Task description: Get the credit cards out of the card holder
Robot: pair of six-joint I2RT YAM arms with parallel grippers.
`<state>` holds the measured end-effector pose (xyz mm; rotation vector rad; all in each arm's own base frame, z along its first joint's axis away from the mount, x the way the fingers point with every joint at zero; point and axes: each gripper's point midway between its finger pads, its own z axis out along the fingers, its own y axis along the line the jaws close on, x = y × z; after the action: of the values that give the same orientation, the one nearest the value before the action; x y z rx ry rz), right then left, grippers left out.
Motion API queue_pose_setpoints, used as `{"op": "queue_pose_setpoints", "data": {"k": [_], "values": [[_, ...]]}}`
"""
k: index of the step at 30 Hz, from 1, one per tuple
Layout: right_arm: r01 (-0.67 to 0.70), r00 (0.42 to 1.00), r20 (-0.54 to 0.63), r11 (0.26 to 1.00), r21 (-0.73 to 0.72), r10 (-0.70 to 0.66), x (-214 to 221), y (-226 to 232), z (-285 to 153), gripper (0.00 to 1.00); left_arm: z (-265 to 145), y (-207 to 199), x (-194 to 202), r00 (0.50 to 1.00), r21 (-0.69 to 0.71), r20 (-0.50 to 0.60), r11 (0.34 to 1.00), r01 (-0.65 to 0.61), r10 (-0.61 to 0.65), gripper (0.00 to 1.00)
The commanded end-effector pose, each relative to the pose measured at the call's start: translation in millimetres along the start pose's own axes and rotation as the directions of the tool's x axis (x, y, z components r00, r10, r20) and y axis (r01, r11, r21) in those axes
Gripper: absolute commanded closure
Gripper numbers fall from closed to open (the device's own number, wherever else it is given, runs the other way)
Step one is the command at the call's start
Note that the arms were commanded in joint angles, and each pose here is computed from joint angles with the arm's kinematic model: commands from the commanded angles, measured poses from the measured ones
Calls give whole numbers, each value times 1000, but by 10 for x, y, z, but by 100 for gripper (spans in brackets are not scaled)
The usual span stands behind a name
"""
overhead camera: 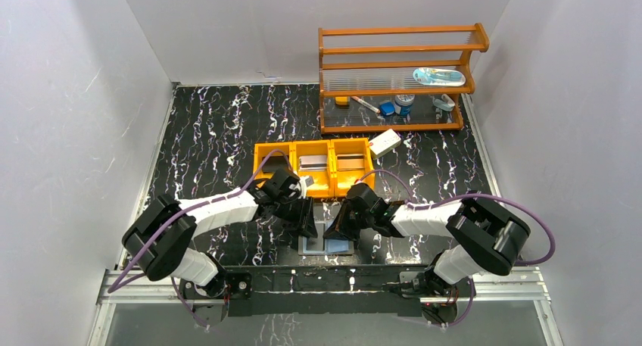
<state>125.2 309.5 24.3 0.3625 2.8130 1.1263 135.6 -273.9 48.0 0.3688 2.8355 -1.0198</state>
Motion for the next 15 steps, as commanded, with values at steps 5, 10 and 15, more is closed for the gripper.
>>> {"op": "queue_pose_setpoints", "data": {"k": [5,10,15], "values": [[1,1000,13,999,-40,-1,-33,105,-34,91,99,280,288,995,-70,-79,996,52,-58,71],[-9,999,44,999,-34,10,-69,79,-74,89,83,449,359,993,-152,-78,985,76,-89,73],[-21,999,39,999,-49,23,-60,81,-80,90,86,516,381,992,-181,-82,981,75,-91,76]]}}
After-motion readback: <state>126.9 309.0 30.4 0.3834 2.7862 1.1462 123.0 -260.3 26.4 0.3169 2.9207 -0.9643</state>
